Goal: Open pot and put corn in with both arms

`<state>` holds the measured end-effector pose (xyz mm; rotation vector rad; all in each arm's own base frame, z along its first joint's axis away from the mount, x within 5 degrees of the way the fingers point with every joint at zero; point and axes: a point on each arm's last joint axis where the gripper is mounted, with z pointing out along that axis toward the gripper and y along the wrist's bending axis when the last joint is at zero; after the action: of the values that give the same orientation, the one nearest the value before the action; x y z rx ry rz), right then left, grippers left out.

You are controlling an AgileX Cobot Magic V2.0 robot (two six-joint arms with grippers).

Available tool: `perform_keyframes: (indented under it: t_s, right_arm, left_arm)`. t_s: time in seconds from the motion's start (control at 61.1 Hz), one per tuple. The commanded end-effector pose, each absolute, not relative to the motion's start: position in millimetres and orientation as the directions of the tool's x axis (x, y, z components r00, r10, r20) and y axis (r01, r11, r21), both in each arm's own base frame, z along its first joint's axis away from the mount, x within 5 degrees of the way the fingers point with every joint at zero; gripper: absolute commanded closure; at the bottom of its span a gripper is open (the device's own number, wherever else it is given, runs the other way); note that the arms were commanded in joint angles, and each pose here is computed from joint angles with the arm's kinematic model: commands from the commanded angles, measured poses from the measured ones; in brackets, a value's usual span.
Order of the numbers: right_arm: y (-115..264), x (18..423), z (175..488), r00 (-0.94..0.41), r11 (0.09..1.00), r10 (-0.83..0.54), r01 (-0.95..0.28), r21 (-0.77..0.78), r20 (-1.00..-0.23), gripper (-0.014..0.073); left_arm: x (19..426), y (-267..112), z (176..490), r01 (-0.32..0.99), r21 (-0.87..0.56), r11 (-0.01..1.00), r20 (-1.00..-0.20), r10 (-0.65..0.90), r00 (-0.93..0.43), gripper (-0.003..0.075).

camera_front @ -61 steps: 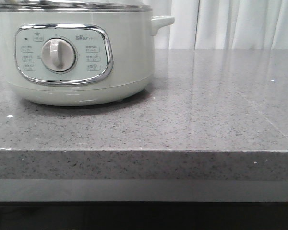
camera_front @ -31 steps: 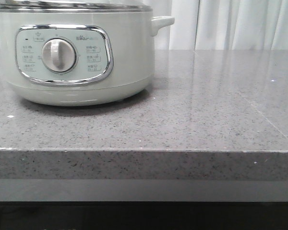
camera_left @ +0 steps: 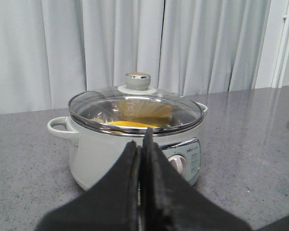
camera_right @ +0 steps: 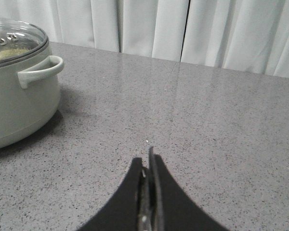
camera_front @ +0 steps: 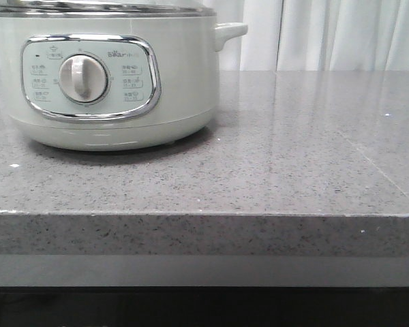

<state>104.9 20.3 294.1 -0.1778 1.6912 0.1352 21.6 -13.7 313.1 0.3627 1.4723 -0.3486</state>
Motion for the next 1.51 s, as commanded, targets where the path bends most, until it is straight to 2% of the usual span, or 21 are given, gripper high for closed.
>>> perform_keyframes:
  t_s: [0.0,0.229,0.311,0.475,0.736,0.867,0.933,0.982,1.489]
  right_arm:
    - [18,106,309,-0.028,0.985,-0.022,-0.172,-0.016,-0.999,0.0654]
    - [18,106,309,-0.028,0.985,-0.022,-0.172,-0.016,-0.999,0.0654]
    - [18,106,309,-0.028,0.985,-0.022,-0.172,-0.016,-0.999,0.0654]
    - [18,106,309,-0.028,0.985,-0.022,-0.172,-0.016,-0.999,0.0654]
    - [18,106,309,-0.030,0.985,-0.022,-0.173,-0.016,-0.999,0.0654]
    - [18,106,309,-0.030,0.985,-0.022,-0.173,-0.016,-0.999,0.0654]
    - [18,106,309,-0.030,0.985,-0.022,-0.173,-0.016,-0.999,0.0654]
    - [18,106,309,-0.030,0.985,-0.022,-0.173,-0.016,-0.999,0.0654]
    - [18,106,309,-0.030,0.985,-0.022,-0.173,-0.016,-0.999,0.0654]
  left_arm:
    - [21,-13,326,0.441,0.014,0.897,-0.988,-0.054,0.142,0.0739]
    - [21,-13,325,0.439,0.020,0.898,-0.989,-0.048,0.142,0.0739]
    - [22,-12,321,0.406,0.057,0.912,-0.987,-0.008,0.158,0.0739]
    - [22,-9,305,0.323,0.034,0.946,-0.990,-0.013,0.144,0.0739]
    - [44,-4,243,0.085,0.028,0.996,-0.999,0.024,0.048,0.0739]
    - [53,-1,211,0.020,0.010,1.000,-0.999,0.009,0.035,0.0739]
    - [54,-1,200,0.003,-0.020,1.000,-1.000,-0.020,-0.017,0.0739]
    - [54,-1,199,-0.003,-0.025,1.000,-0.998,-0.025,-0.056,0.0739]
    - [54,0,198,-0.015,-0.025,1.000,-0.999,-0.025,-0.048,0.0739]
